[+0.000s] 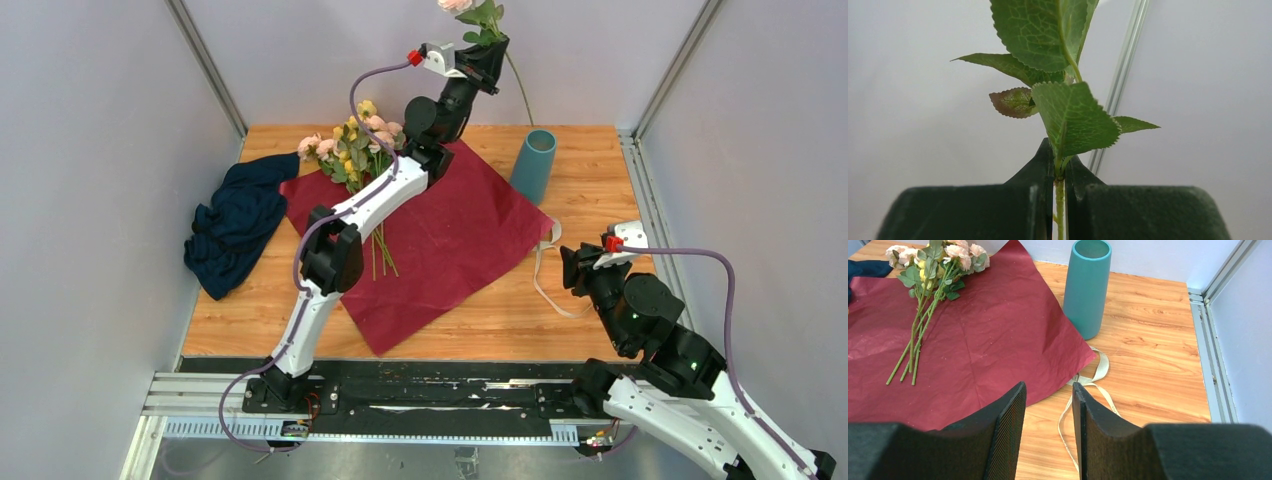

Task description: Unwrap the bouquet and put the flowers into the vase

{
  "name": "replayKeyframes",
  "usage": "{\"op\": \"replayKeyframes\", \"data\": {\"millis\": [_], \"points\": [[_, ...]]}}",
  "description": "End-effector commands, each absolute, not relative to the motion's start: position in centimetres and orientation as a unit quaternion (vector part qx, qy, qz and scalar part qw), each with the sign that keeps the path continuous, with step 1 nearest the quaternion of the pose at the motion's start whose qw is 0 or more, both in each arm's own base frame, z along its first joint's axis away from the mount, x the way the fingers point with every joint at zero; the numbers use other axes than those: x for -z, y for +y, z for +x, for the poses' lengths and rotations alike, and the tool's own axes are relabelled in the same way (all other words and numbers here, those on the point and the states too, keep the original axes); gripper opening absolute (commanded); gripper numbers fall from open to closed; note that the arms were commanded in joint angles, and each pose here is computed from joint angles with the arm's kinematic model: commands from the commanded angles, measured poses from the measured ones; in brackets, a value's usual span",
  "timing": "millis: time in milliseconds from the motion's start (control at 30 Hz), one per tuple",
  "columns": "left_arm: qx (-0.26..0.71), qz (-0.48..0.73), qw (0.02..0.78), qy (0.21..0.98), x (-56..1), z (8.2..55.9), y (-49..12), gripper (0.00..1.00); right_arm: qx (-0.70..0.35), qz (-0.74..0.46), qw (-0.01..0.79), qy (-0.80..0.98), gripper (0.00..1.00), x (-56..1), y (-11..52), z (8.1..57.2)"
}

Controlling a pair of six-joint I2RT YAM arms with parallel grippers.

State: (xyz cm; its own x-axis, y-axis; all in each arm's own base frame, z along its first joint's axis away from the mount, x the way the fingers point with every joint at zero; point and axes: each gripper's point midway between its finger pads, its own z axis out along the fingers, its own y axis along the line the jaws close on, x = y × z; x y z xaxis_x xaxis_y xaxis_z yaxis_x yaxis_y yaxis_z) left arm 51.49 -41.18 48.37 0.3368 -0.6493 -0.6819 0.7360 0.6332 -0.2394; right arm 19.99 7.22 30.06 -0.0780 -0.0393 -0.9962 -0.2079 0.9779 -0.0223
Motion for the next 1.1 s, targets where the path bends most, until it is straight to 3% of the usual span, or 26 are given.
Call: {"op": "replayKeyframes", "data": {"millis": [0, 467, 1067], "points": [[0.443, 0.063, 0.822, 0.353, -51.4, 49.2, -40.3, 0.00, -0.060, -0.095, 0.671, 0.733, 0.42, -29.6, 7.4, 20.0], [0.470, 0.070, 0.794, 0.379, -47.8, 49.6, -41.8, 0.00, -0.069, -0.090, 0.676, 0.728, 0.42, -30.0, 7.2, 19.6], [0.455, 0.111, 0.768, 0.437, -40.3, 51.0, -48.6, 0.00, -0.060, -0.096, 0.670, 0.734, 0.42, -29.5, 7.4, 19.9]]}}
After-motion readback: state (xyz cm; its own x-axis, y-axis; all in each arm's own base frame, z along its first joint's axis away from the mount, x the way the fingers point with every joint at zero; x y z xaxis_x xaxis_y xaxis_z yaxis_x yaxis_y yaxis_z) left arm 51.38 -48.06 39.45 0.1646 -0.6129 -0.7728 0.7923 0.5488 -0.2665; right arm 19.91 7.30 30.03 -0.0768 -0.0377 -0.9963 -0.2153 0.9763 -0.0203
